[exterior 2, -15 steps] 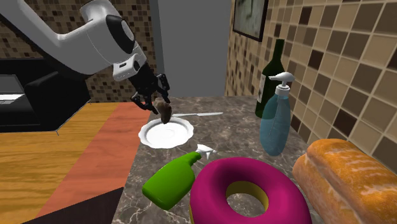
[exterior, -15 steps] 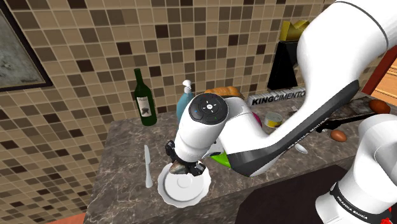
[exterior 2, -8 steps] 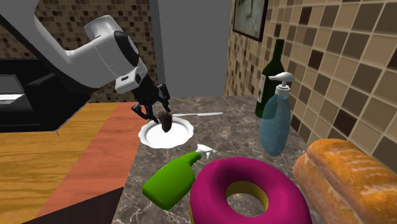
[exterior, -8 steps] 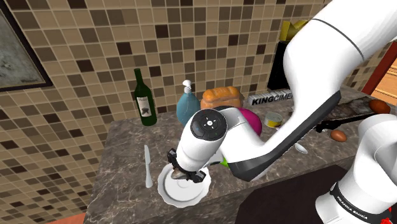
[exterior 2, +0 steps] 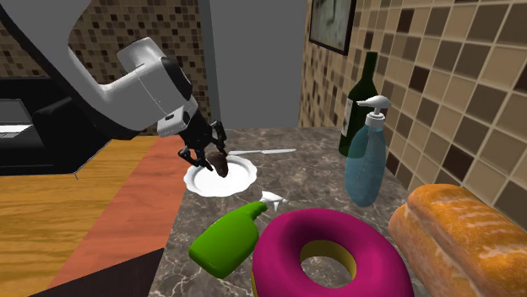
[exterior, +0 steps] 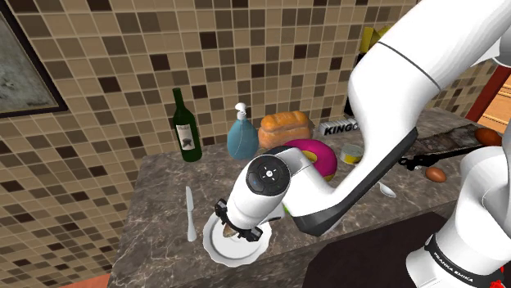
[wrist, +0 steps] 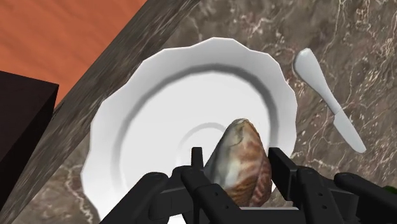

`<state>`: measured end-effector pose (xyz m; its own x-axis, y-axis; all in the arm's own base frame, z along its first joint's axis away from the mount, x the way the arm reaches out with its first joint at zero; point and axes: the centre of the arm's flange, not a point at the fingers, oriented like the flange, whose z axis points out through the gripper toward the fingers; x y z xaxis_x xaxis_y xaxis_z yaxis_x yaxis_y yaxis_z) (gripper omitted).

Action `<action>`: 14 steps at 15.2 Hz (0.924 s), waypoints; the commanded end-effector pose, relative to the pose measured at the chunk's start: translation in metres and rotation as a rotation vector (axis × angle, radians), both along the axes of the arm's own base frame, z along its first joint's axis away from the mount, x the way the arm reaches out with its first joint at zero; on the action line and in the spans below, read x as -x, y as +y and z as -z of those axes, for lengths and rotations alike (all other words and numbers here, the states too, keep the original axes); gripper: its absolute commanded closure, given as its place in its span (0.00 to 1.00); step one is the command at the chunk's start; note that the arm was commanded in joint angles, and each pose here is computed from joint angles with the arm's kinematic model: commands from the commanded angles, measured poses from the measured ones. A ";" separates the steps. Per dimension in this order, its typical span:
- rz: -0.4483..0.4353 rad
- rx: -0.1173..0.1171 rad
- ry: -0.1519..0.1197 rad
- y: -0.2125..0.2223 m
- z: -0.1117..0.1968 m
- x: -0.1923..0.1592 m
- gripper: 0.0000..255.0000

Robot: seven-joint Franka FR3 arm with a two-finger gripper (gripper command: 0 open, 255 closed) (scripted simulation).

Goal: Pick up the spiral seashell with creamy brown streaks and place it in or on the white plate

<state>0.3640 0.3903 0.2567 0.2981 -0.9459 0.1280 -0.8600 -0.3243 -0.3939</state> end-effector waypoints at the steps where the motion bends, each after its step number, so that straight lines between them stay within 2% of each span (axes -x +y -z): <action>1: 0.005 0.013 0.010 -0.004 0.007 0.002 1.00; 5: 0.005 0.013 0.011 -0.004 0.007 0.002 1.00; 6: 0.005 0.013 0.011 -0.004 0.007 0.002 0.00; 11: 0.005 0.013 0.011 -0.004 0.007 0.002 0.00; 14: 0.005 0.013 0.011 -0.003 -0.029 0.018 0.00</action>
